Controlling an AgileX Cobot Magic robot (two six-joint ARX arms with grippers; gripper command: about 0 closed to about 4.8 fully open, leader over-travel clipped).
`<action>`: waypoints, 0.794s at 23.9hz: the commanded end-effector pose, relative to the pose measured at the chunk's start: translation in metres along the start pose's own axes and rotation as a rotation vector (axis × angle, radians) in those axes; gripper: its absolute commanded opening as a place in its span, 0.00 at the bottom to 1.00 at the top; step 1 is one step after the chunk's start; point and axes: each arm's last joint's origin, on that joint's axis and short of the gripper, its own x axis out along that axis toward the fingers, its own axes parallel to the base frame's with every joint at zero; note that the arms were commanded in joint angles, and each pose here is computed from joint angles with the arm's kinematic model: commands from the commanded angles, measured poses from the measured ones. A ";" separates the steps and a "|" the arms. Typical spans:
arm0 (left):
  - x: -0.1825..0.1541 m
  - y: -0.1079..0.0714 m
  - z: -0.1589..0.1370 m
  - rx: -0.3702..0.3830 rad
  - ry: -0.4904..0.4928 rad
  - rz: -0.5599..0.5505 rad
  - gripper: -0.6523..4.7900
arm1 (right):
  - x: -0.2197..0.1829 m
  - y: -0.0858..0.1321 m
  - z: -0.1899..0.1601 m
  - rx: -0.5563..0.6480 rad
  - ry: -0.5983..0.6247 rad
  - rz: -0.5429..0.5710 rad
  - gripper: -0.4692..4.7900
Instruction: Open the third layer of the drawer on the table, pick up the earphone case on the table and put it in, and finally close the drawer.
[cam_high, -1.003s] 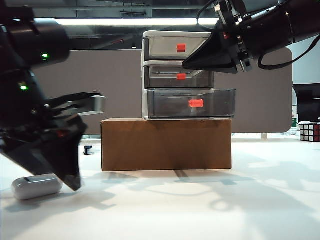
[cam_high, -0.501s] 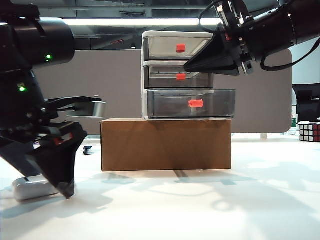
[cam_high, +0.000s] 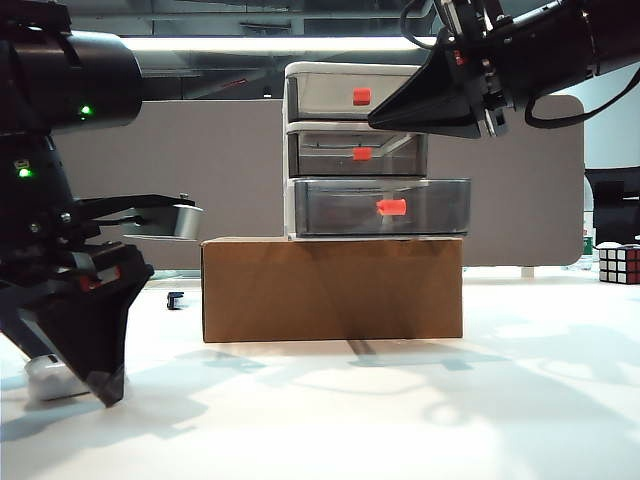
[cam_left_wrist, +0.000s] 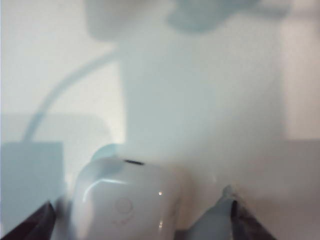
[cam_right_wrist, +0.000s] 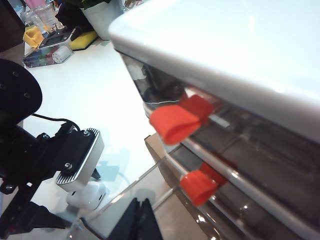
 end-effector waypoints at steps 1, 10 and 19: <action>0.007 -0.001 -0.016 0.021 0.142 0.022 0.91 | -0.002 0.001 0.005 -0.014 -0.016 0.003 0.08; 0.007 -0.001 -0.016 0.021 0.146 0.017 0.74 | -0.003 0.001 0.005 -0.013 -0.015 0.003 0.08; 0.008 -0.001 -0.010 0.021 0.082 -0.013 0.50 | -0.003 0.001 0.005 -0.013 -0.015 0.003 0.08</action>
